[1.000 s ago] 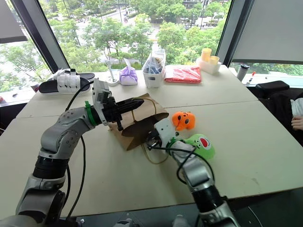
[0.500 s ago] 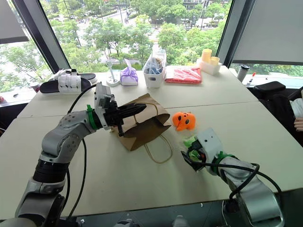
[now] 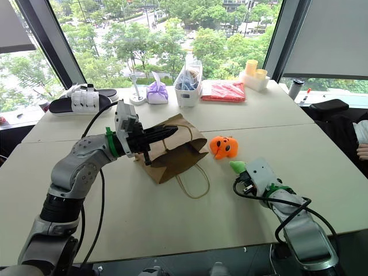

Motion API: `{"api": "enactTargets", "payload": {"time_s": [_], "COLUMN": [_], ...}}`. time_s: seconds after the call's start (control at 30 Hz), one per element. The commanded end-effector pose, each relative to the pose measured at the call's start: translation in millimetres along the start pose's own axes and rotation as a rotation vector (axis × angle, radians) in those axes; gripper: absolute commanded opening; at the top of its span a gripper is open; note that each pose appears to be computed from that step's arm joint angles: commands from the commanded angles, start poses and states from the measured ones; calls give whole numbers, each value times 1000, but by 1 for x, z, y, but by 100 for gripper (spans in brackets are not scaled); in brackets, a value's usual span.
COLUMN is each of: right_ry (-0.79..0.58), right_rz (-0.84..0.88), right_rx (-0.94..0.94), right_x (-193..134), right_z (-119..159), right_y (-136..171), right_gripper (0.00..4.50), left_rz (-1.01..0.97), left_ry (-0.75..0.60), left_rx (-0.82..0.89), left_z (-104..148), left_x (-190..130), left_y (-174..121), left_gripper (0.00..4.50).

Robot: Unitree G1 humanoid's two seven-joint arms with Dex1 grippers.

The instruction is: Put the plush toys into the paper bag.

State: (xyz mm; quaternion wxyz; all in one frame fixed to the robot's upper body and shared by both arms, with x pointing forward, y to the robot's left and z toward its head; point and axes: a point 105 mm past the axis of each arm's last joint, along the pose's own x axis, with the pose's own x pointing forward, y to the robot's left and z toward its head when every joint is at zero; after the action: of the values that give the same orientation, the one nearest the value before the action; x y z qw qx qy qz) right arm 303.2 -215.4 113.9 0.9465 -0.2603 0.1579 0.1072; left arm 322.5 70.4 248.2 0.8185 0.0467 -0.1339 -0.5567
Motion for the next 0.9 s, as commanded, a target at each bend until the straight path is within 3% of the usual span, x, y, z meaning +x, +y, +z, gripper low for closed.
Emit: {"api": "enactTargets", "payload": {"time_s": [0.03,0.17,0.27,0.57,0.73,0.9], "right_ry": [-102,-292,-339,-428,-510,-571], "right_rz": [30,300,385,488,537,576], "right_rx": [22,30,62,42,16,-43], "right_x": [-6,-22,-21,46,68,72], "right_z": [25,80,99,142,164,176], "right_y": [-1,42,60,129,154,167], "right_gripper": [4,4,4,4,4,217], "left_rz": [3,12,1,-43,-35,-1], "left_ry": [-47,-60,-60,-66,-55,-42], "left_rx": [39,27,26,-13,-22,-21], "left_z": [17,20,22,28,24,20], "left_x": [-2,0,3,9,6,1], "left_y": [0,5,6,-2,-4,2], "left_gripper": [0,0,0,0,0,0]}}
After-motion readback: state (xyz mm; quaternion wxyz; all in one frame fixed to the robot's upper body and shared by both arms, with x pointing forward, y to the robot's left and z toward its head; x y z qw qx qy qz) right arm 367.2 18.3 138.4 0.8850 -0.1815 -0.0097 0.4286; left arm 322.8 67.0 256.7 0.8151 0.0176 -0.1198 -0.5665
